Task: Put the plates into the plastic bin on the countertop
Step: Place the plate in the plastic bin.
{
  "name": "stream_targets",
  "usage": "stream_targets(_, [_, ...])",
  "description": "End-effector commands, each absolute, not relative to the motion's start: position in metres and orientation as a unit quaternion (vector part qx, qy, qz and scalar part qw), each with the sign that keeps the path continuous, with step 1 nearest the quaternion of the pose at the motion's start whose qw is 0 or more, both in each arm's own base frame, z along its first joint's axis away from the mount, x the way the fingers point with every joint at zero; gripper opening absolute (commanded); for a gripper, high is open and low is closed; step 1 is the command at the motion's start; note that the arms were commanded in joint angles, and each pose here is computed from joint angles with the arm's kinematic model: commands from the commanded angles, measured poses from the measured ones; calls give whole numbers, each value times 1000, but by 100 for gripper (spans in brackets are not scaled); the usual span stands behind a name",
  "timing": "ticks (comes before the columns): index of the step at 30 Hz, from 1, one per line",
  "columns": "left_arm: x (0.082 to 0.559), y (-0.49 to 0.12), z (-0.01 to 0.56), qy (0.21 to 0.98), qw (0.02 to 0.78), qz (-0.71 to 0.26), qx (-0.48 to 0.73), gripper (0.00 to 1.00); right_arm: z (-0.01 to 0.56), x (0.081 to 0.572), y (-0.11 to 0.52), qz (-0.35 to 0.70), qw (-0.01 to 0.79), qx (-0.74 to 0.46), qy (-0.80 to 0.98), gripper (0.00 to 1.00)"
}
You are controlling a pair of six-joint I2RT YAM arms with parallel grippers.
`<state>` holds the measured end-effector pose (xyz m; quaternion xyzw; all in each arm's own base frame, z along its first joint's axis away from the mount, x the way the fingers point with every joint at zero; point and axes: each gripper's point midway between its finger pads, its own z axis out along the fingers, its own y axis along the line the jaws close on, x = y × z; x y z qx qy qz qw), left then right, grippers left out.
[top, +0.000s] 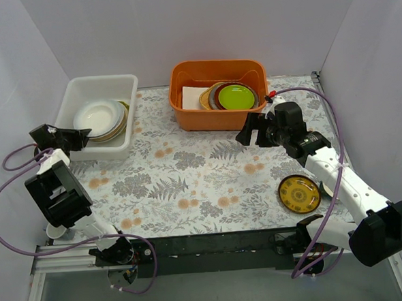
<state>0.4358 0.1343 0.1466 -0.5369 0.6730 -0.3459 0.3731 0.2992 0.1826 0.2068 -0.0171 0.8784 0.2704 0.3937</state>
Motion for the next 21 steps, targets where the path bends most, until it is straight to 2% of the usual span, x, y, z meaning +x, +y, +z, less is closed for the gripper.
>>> stream_targets(1, [452,141,168,669,403,-362,-509,0,212,304,184,278,405,-22,871,98])
stream_targets(17, [470,132,158,691,385,-353,-500,0,210,305,183,275,405,-21,872,98])
stream_targets(21, [471,128,155,695,378,-347,-503,6,210,305,183,275,405,-21,872,98])
